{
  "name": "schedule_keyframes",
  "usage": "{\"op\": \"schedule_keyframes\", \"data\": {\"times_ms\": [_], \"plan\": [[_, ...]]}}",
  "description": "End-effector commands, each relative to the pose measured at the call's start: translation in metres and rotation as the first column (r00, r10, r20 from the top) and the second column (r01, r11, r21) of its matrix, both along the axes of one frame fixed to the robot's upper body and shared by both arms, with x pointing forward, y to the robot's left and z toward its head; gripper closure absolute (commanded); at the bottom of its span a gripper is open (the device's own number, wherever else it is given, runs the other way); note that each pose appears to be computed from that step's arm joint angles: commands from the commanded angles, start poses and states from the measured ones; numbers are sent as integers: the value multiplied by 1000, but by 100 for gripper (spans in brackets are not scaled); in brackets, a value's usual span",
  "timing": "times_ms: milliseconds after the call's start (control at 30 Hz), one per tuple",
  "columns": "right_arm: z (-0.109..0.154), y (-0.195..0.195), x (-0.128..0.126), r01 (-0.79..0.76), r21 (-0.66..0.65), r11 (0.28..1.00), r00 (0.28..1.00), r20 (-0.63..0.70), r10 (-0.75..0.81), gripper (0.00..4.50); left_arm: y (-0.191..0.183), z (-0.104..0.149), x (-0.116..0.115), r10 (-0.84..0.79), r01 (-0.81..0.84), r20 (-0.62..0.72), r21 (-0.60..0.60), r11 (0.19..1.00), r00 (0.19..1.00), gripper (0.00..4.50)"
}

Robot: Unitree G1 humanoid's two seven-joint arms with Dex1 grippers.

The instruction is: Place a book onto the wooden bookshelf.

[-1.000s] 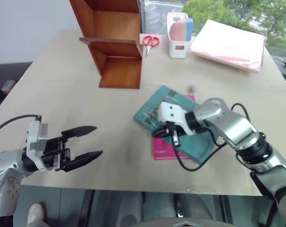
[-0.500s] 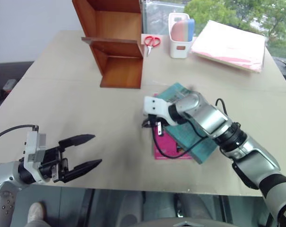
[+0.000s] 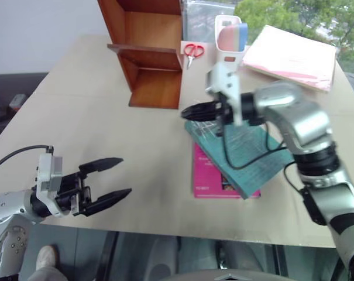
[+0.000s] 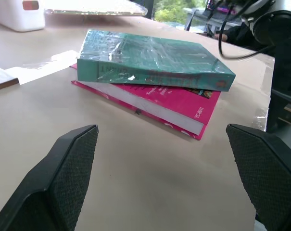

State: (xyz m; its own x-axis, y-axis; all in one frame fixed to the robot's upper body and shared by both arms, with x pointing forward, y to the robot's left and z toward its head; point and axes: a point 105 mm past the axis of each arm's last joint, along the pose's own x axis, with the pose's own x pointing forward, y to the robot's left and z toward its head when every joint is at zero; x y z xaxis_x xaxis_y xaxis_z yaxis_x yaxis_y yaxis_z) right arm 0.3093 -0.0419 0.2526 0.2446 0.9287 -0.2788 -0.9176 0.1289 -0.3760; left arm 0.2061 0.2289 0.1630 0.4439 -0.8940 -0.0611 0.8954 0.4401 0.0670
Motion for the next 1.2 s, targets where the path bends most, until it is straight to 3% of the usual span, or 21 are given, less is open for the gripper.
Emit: {"op": "schedule_keyframes", "data": {"times_ms": [33,133,200,267,367,633,1200], "plan": [[-18,-71,-10,183,-124,975,983,-8,-186,444,-4,0,2,-40,40,10,-6,999,999,0],[-28,-132,-8,409,-203,890,911,26,-412,444,-4,-1,8,-63,63,6,-9,998,998,0],[-37,-169,0,555,-262,789,830,115,-545,444,-6,-2,12,-76,76,9,-11,997,997,0],[-44,-188,4,630,-289,721,776,188,-602,444,-8,-2,16,-89,89,13,-15,996,996,0],[-56,-199,4,682,-270,679,729,177,-662,444,-12,0,20,-115,115,15,-21,993,993,0],[-85,-194,-13,632,-330,701,758,78,-647,444,-15,2,19,-176,176,6,-6,984,984,0],[-88,-139,-37,454,-296,840,868,-64,-492,444,-14,3,15,-187,187,-11,-2,982,982,0]]}}
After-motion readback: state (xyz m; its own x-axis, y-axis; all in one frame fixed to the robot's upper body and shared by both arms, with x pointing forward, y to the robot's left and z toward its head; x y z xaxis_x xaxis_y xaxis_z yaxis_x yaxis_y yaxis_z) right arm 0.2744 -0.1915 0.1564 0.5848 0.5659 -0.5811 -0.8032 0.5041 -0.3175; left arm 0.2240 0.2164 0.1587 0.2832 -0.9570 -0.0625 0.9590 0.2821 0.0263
